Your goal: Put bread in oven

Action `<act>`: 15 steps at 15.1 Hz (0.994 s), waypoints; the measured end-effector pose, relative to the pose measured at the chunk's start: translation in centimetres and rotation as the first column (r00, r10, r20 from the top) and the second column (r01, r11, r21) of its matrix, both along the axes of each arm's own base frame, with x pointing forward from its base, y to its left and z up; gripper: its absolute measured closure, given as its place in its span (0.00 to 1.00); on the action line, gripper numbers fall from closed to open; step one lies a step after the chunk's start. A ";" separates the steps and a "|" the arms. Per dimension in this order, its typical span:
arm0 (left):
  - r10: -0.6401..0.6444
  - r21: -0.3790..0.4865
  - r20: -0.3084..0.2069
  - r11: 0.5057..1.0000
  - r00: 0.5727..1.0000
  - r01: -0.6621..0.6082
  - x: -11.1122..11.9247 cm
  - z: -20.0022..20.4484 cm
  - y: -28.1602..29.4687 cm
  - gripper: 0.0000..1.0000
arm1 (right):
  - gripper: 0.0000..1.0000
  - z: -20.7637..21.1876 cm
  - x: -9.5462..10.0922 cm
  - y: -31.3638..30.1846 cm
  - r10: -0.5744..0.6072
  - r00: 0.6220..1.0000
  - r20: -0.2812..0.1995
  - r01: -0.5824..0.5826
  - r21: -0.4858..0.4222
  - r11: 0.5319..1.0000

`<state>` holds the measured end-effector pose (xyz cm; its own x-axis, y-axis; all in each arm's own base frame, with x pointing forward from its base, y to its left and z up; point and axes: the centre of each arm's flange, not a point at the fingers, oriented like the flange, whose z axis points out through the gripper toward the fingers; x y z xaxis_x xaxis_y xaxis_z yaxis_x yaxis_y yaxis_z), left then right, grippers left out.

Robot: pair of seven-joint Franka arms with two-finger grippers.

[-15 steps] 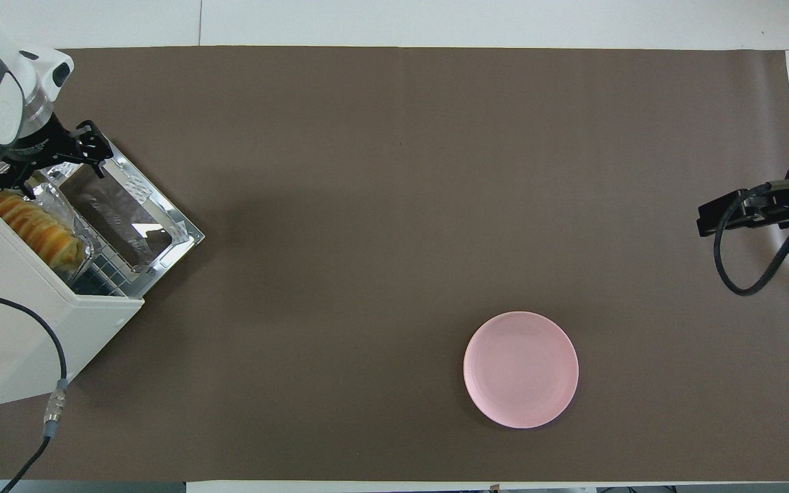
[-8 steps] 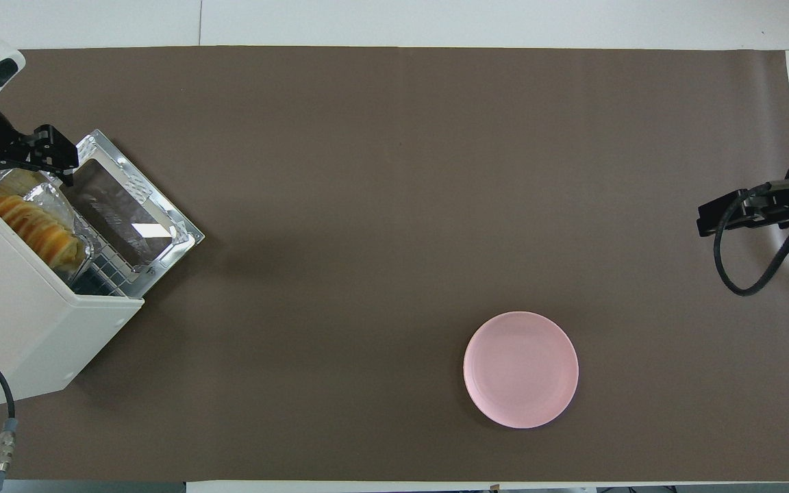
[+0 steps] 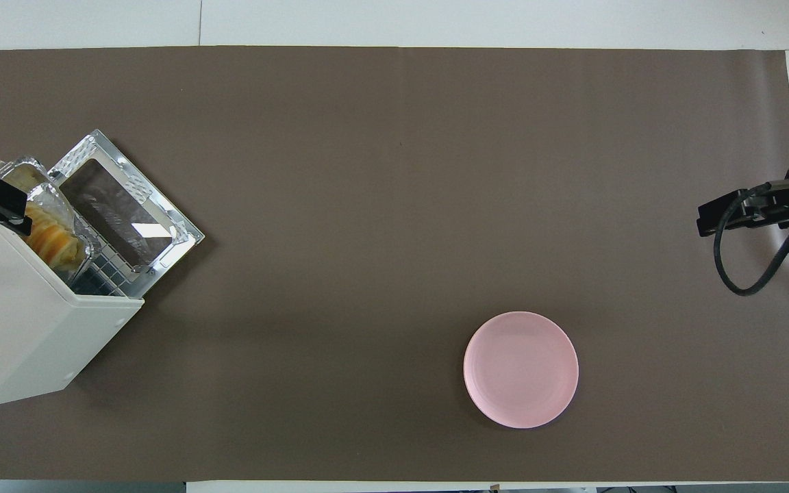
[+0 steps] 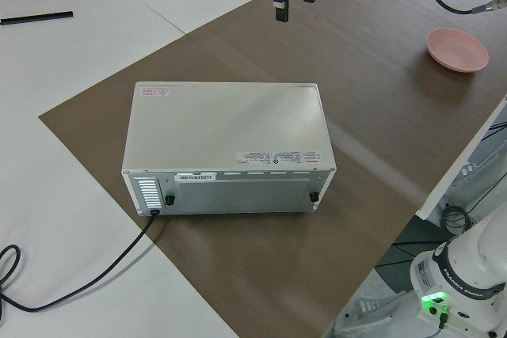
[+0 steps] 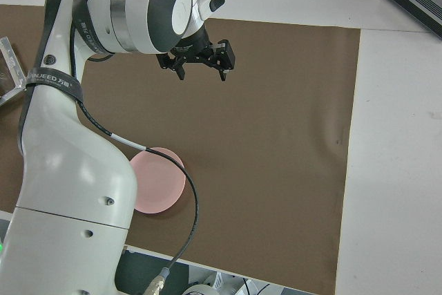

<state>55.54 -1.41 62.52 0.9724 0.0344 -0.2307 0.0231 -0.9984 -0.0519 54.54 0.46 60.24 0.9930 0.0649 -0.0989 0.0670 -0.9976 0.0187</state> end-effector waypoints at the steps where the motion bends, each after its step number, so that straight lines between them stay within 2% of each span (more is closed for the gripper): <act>1: -0.010 -0.007 -0.005 1.000 1.000 0.010 -0.5 0.0 -0.4 0.00 | 0.00 0.0 0.0 0.0 0.000 1.000 0.000 0.000 0.000 1.000; 5: -0.016 -0.022 -0.003 1.000 1.000 0.016 -2.2 -0.1 -0.2 0.00 | 0.00 0.0 0.0 0.0 0.000 1.000 0.000 0.000 0.000 1.000; 9: -0.017 -0.029 0.042 0.999 0.999 0.018 -2.2 -0.8 0.0 0.00 | 0.00 0.0 0.0 0.0 0.000 1.000 0.000 0.000 0.000 1.000; 15: -0.036 -0.028 0.020 0.999 0.999 0.036 -2.0 -1.9 -1.1 0.00 | 0.00 0.0 0.0 0.0 0.000 1.000 0.000 0.000 0.000 1.000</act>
